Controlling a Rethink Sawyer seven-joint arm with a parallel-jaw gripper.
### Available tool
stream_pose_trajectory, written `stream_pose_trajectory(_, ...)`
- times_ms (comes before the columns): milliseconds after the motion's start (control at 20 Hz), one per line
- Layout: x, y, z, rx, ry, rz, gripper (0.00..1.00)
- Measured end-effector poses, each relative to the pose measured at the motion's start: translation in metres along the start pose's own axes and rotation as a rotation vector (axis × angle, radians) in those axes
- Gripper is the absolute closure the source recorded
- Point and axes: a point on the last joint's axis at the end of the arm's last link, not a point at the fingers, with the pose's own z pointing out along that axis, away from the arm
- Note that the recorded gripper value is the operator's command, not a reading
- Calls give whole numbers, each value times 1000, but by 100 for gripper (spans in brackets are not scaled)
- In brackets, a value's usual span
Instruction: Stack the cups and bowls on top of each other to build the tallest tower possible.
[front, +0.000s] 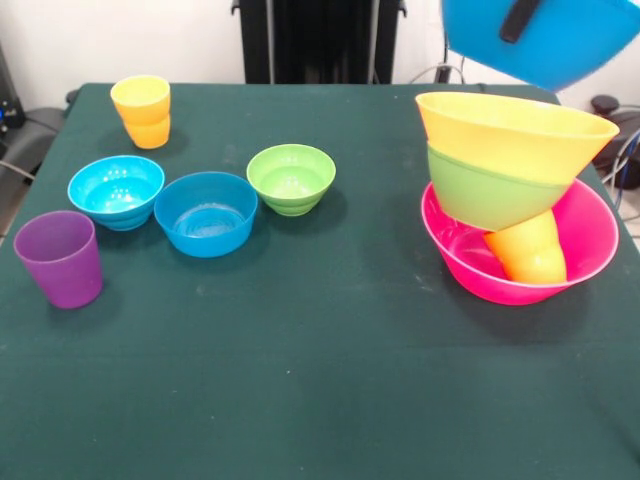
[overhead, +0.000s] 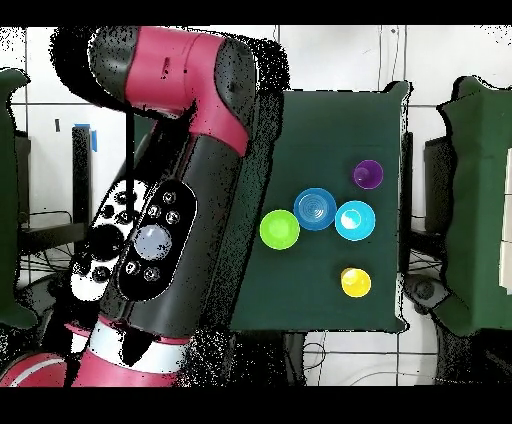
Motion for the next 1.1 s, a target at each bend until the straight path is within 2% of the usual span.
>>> stream_pose_trajectory(100,13,-7,-1,0,5,-16,100)
stream_pose_trajectory(150,27,-15,-1,-4,10,-32,100)
stream_pose_trajectory(500,58,-33,-5,-7,27,-68,100)
stream_pose_trajectory(850,48,-29,-5,-3,29,-52,100)
stream_pose_trajectory(1100,23,-30,-6,-1,42,-5,100)
